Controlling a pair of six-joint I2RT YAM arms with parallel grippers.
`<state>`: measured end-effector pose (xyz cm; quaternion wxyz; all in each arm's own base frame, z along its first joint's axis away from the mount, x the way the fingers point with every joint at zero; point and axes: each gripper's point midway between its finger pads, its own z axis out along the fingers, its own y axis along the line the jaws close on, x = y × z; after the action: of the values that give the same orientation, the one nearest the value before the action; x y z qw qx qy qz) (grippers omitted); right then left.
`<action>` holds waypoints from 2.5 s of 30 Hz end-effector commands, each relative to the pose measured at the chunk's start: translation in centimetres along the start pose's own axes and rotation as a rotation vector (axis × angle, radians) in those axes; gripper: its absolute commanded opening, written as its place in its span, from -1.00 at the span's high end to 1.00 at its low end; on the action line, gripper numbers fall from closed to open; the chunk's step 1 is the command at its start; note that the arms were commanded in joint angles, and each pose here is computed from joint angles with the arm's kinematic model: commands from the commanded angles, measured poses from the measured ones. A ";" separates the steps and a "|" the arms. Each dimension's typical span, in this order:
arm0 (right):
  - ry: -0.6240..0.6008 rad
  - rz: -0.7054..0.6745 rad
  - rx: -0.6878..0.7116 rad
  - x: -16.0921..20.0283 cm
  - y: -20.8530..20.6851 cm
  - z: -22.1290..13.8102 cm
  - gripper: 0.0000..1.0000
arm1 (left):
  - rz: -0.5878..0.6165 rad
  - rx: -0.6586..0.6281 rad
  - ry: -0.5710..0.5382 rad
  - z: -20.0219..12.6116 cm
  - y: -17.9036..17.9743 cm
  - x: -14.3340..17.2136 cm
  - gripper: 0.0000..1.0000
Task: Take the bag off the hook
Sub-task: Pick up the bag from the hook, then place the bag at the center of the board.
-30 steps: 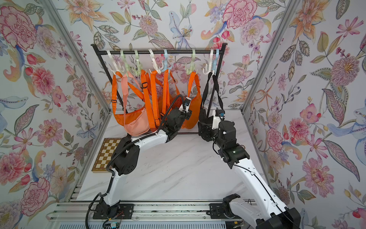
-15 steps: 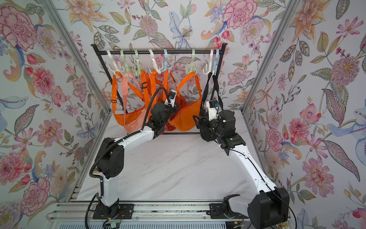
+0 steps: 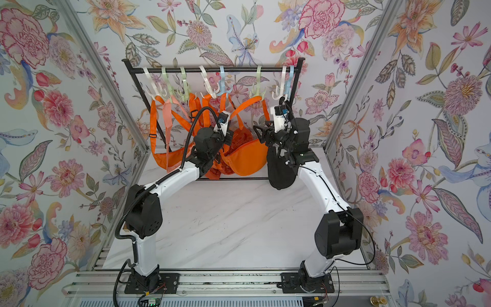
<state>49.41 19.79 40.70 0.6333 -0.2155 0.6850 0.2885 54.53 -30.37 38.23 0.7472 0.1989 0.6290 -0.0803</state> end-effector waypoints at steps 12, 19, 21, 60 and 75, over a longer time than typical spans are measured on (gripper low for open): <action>-0.020 -0.113 0.025 -2.8 -5.6 4.6 -0.21 | -0.022 0.017 -0.025 1.3 0.3 -1.6 1.00; 0.017 -0.123 0.003 -1.7 -6.3 6.4 0.17 | -0.019 0.010 -0.028 1.7 0.7 -1.8 1.00; 0.024 -0.118 -0.004 -1.2 -6.2 6.5 0.25 | -0.020 0.007 -0.031 1.8 0.9 -2.0 1.00; -0.151 -0.166 -0.032 -8.9 1.1 0.4 1.00 | -0.057 0.008 -0.160 0.4 1.3 -11.0 1.00; -0.156 -0.165 -0.059 -7.7 7.3 -4.3 1.00 | -0.050 -0.086 -0.202 -7.5 2.7 -13.3 1.00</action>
<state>43.75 21.85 48.15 0.6855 -0.2709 0.6188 0.2719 48.62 -28.43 47.15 0.7812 0.1696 0.5939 -0.0905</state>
